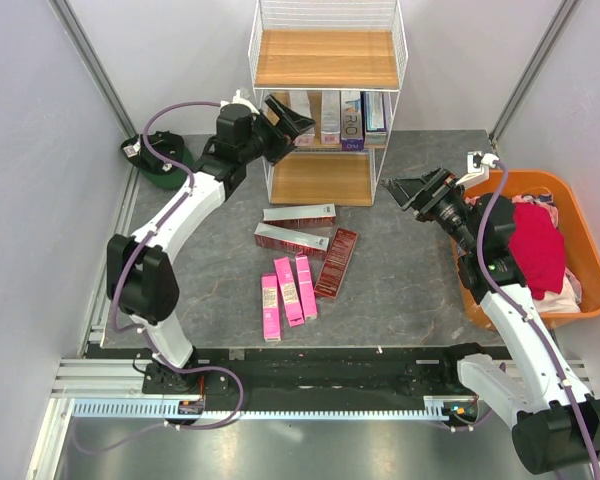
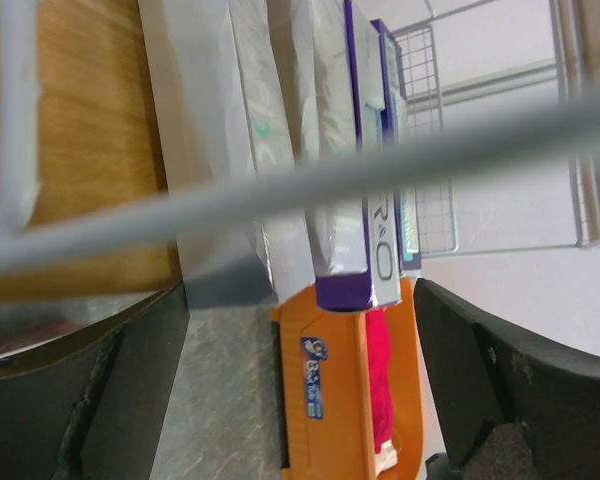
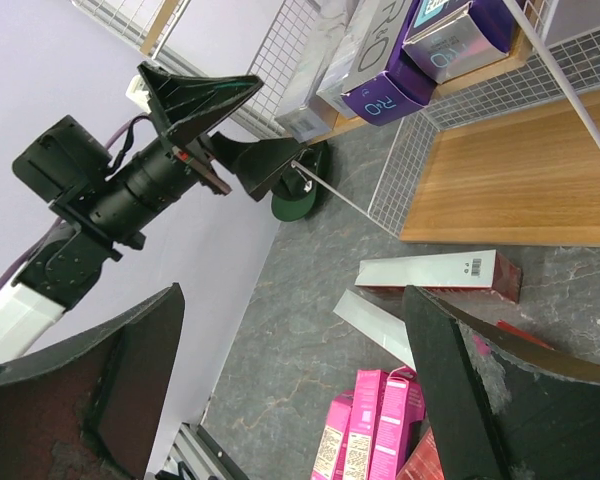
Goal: Place and organize the toothpastes onto the shelf
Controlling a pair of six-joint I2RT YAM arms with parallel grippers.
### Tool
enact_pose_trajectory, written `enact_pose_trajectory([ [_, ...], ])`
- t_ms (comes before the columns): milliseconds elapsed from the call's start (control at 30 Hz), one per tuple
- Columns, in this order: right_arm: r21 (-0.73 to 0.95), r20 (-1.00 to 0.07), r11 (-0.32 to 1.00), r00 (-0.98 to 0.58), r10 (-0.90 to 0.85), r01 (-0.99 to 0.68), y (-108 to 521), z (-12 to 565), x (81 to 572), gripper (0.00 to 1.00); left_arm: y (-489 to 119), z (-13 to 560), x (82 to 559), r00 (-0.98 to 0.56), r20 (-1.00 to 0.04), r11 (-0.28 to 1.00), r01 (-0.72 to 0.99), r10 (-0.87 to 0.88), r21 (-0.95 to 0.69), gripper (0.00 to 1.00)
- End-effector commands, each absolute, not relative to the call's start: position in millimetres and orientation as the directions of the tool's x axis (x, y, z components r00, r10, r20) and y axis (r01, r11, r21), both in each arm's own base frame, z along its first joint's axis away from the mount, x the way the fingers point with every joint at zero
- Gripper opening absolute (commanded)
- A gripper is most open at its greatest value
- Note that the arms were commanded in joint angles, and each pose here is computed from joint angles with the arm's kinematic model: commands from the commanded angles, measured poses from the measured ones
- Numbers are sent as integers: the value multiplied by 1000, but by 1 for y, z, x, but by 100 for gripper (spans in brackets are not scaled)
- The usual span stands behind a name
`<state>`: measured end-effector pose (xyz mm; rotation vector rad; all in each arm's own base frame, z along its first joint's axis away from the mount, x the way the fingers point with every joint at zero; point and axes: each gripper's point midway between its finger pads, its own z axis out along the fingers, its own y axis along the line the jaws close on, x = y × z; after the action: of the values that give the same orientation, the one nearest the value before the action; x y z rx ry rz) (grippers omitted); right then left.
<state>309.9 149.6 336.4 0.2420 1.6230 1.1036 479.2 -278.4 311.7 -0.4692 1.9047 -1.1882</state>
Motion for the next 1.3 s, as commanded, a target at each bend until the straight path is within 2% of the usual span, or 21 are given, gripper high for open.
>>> enact_pose_trajectory([
  [0, 735, -676, 548, -364, 641, -399, 151, 341, 308, 98, -265, 327, 456, -579, -547, 573, 162, -605, -804, 100],
  [333, 726, -687, 564, -376, 622, -393, 152, 335, 309, 98, -239, 325, 414, -557, -647, 674, 196, -521, -712, 100],
  [533, 718, -696, 591, -402, 595, -369, 152, 319, 312, 98, -220, 289, 375, -593, -672, 737, 184, -444, -650, 99],
  [800, 712, -691, 628, -472, 548, -314, 153, 281, 315, 98, -178, 214, 316, -665, -650, 836, 68, -369, -544, 99],
  [1033, 696, -667, 672, -574, 475, -254, 163, 233, 320, 98, -156, 143, 281, -746, -572, 878, -35, -341, -477, 97],
  [1267, 613, -644, 760, -693, 323, -216, 191, 181, 312, 98, -152, 117, 264, -773, -534, 880, -63, -342, -472, 96],
])
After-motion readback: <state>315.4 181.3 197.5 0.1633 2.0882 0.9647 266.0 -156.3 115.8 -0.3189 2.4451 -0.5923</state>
